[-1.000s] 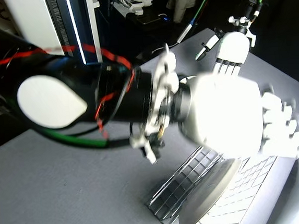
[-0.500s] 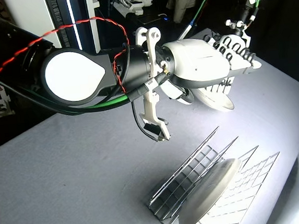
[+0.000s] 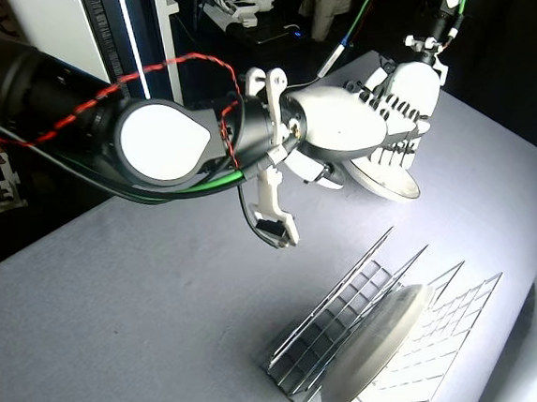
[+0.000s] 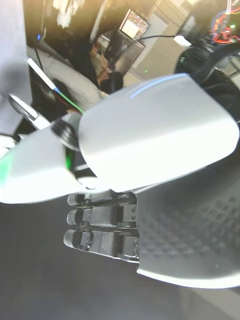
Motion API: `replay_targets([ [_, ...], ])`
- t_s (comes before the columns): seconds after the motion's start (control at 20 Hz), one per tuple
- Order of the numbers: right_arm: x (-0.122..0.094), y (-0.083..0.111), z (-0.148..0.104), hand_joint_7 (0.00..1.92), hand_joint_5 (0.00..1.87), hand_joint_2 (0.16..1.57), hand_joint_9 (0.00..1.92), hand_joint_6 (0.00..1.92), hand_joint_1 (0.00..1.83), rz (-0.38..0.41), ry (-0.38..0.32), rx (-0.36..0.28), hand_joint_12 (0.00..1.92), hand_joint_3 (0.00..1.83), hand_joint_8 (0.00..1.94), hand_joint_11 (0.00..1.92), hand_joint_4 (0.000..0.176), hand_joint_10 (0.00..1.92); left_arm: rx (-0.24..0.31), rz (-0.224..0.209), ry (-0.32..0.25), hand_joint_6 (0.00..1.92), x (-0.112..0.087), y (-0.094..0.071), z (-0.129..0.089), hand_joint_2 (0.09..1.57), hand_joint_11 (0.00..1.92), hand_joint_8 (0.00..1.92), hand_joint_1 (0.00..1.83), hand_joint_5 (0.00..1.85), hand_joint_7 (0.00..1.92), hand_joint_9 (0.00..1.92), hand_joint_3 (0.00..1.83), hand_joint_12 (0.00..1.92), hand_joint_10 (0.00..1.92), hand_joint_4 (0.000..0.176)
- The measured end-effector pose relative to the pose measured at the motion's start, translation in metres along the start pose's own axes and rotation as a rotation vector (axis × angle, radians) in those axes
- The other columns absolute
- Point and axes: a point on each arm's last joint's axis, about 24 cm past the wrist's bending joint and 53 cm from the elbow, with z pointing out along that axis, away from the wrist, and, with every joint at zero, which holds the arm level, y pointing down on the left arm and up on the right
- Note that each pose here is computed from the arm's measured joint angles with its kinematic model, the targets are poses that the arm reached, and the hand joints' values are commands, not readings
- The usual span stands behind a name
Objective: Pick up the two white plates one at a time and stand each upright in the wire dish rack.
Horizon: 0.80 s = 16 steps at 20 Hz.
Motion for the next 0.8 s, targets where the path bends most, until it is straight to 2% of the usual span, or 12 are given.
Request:
replay_targets([
  [0.05, 0.009, -0.001, 0.004, 0.0, 0.0, 1.13, 0.0, 0.0, 1.61, 0.008, 0.019, 0.008, 0.03, 0.02, 0.0, 0.04, 0.0, 0.0, 0.0, 0.0, 0.0, 0.01, 0.0, 0.0, 0.0, 1.16, 0.01, 0.01, 0.0, 0.06, 0.06, 0.04, 0.0, 0.01, 0.01, 0.0],
  [0.1, 0.016, 0.0, 0.01, 0.0, 0.0, 1.13, 0.0, 0.0, 1.62, 0.015, 0.032, 0.009, 0.17, 0.0, 0.0, 0.0, 0.0, 0.0, 0.0, 0.0, 0.0, 0.0, 0.0, 0.0, 0.0, 1.15, 0.01, 0.0, 0.0, 0.04, 0.04, 0.03, 0.0, 0.01, 0.0, 0.0],
  [0.2, 0.032, 0.003, 0.016, 0.0, 0.0, 1.14, 0.0, 0.0, 1.64, 0.036, 0.057, 0.006, 0.22, 0.0, 0.0, 0.0, 0.0, 0.0, 0.001, 0.0, 0.0, 0.01, 0.0, 0.0, 0.0, 1.16, 0.02, 0.01, 0.0, 0.06, 0.05, 0.04, 0.0, 0.02, 0.01, 0.0],
  [0.35, 0.048, 0.005, 0.026, 0.0, 0.0, 1.16, 0.0, 0.0, 1.63, 0.051, 0.085, 0.005, 0.25, 0.01, 0.0, 0.0, 0.0, 0.0, 0.001, 0.0, 0.0, 0.0, 0.0, 0.0, 0.0, 1.16, 0.0, 0.0, 0.0, 0.05, 0.05, 0.03, 0.0, 0.02, 0.0, 0.0],
  [0.4, 0.053, 0.005, 0.032, 0.0, 0.0, 1.15, 0.0, 0.0, 1.66, 0.057, 0.092, 0.004, 0.17, 0.0, 0.0, 0.0, 0.0, 0.0, 0.001, -0.005, 0.001, 0.0, 0.001, 0.0, 0.0, 1.16, 0.01, 0.0, 0.0, 0.05, 0.04, 0.03, 0.0, 0.02, 0.0, 0.0],
  [0.55, 0.06, 0.007, 0.049, 0.0, 0.0, 1.16, 0.0, 0.0, 1.67, 0.068, 0.094, -0.009, 0.17, 0.0, 0.0, 0.0, 0.0, 0.0, 0.003, -0.005, 0.001, 0.0, 0.001, 0.001, 0.001, 1.16, 0.01, 0.0, 0.0, 0.06, 0.05, 0.03, 0.0, 0.03, 0.0, 0.0],
  [0.8, 0.07, -0.003, 0.075, 0.0, 0.0, 1.15, 0.0, 0.0, 1.68, 0.066, 0.098, -0.005, 0.32, 0.0, 0.0, 0.0, 0.0, 0.0, 0.003, -0.005, 0.001, 0.0, 0.001, 0.0, 0.001, 1.16, 0.0, 0.0, 0.0, 0.04, 0.04, 0.03, 0.0, 0.03, 0.0, 0.0],
])
